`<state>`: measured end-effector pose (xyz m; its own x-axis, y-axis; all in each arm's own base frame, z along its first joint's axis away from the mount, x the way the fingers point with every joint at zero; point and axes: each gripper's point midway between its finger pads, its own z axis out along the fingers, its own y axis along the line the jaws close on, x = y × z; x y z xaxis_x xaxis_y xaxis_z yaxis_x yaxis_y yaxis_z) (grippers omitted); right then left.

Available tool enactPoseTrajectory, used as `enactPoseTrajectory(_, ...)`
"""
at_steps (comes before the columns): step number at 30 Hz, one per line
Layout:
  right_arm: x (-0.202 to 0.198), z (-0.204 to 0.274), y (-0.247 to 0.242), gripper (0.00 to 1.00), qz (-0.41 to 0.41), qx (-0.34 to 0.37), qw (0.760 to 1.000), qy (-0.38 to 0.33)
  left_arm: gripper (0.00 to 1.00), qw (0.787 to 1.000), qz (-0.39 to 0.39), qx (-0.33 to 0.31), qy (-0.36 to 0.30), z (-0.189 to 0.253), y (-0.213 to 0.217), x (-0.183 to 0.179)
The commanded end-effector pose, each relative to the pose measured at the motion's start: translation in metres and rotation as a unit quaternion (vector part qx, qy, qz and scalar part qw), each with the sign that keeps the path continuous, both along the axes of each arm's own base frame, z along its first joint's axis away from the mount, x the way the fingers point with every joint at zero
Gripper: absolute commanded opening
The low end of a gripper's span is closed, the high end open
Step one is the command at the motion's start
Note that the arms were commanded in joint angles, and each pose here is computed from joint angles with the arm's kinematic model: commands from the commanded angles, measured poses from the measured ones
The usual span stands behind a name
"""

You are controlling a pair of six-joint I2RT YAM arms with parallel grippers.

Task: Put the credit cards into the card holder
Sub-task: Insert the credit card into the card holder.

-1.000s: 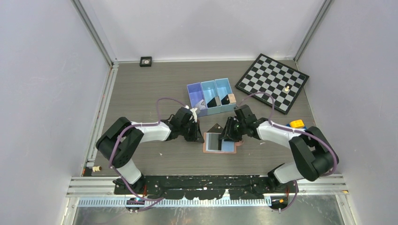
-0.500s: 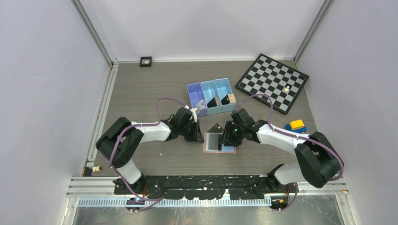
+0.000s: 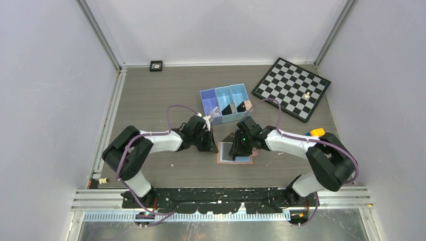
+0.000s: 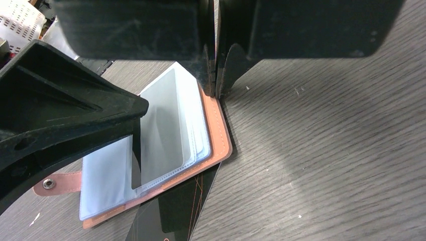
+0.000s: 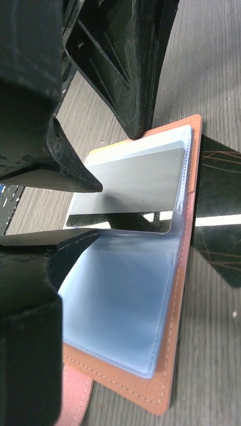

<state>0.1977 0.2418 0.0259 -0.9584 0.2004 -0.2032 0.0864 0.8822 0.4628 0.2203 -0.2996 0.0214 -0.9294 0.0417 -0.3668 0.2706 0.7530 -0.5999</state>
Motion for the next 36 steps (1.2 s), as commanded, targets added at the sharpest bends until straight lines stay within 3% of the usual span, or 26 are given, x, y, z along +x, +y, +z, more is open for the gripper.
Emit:
enactPoseTrajectory(1,0.021,0.014,0.016,0.37,0.004,-0.014,0.999,-0.042,0.0,1.0,0.003,0.009,-0.008,0.0,0.005,-0.002)
enactPoseTrajectory(12,0.025,0.021,0.019,0.38,0.035,-0.073,0.994,-0.078,0.0,1.0,0.004,0.005,-0.015,0.006,0.004,-0.001)
enactPoseTrajectory(16,0.029,0.045,0.009,0.44,0.041,-0.087,0.989,-0.112,0.01,1.0,0.01,0.011,-0.022,0.009,0.008,0.001)
enactPoseTrajectory(21,0.04,0.083,-0.017,0.62,0.04,-0.125,0.979,-0.159,0.29,0.999,0.016,0.008,-0.048,0.027,0.013,0.004)
enactPoseTrajectory(25,0.055,0.106,-0.043,0.66,0.025,-0.14,0.975,-0.172,0.56,0.997,0.014,0.029,-0.063,0.043,0.027,0.0)
enactPoseTrajectory(29,0.079,0.124,-0.069,0.7,0.006,-0.147,0.973,-0.175,0.76,0.996,0.006,0.047,-0.071,0.067,0.044,-0.001)
enactPoseTrajectory(31,0.092,0.131,-0.079,0.7,-0.002,-0.154,0.972,-0.177,0.84,0.996,-0.008,0.059,-0.071,0.083,0.055,-0.003)
enactPoseTrajectory(36,0.131,0.131,-0.094,0.75,-0.007,-0.164,0.972,-0.169,0.93,0.994,-0.026,0.075,-0.078,0.125,0.087,0.001)
